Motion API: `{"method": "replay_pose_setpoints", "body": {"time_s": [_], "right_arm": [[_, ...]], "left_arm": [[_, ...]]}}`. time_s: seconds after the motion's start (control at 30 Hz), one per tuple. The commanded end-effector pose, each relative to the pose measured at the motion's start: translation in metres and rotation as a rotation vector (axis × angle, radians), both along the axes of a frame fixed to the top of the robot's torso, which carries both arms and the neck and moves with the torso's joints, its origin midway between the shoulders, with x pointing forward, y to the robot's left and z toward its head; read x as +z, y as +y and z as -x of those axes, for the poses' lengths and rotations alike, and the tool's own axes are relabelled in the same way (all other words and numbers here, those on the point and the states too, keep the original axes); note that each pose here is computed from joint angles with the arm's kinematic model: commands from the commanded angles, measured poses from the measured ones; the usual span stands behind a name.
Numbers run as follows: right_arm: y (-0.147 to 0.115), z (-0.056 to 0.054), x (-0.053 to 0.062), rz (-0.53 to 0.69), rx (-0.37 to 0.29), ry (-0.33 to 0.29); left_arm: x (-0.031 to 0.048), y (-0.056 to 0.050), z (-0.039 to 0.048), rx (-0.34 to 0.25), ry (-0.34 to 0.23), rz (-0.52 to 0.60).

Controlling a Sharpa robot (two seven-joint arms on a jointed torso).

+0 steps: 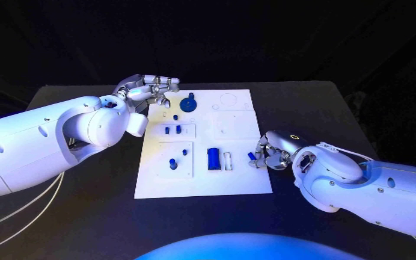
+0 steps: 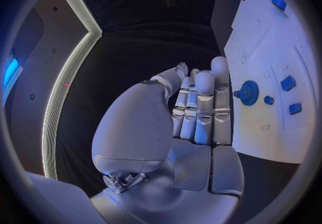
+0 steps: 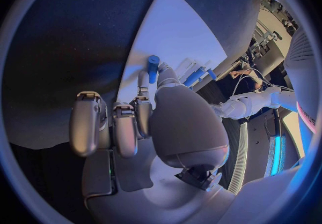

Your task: Assemble the parts on the task board

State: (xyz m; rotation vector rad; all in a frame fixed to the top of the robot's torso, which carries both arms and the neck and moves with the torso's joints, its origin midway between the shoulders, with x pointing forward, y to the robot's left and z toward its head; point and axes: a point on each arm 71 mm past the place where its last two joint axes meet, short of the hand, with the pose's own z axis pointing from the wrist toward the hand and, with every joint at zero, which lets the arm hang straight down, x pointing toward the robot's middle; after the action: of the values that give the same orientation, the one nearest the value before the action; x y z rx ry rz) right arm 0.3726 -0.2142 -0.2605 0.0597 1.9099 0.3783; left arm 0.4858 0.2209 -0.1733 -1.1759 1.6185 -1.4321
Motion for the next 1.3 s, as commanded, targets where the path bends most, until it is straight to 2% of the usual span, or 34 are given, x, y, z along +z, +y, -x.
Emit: {"method": "replay_pose_setpoints", "body": {"time_s": [0.03,0.73,0.9,1.03,1.3], "right_arm": [[0.001,0.002,-0.008,0.092,0.035,0.007],[0.008,0.002,-0.012,0.175,0.065,0.023],[0.008,0.004,-0.011,0.114,0.028,0.051],[0.009,0.004,-0.005,0.033,-0.009,0.068],[0.021,0.003,0.015,-0.133,-0.045,0.032]], "left_arm": [[0.001,-0.003,0.001,-0.023,-0.003,0.006],[0.001,-0.003,0.0015,-0.026,-0.003,0.002],[0.0009,-0.003,0.0014,-0.024,-0.003,0.002],[0.0008,-0.003,0.0013,-0.025,-0.002,0.001],[0.0008,-0.004,0.0011,-0.027,-0.003,0.001]]}}
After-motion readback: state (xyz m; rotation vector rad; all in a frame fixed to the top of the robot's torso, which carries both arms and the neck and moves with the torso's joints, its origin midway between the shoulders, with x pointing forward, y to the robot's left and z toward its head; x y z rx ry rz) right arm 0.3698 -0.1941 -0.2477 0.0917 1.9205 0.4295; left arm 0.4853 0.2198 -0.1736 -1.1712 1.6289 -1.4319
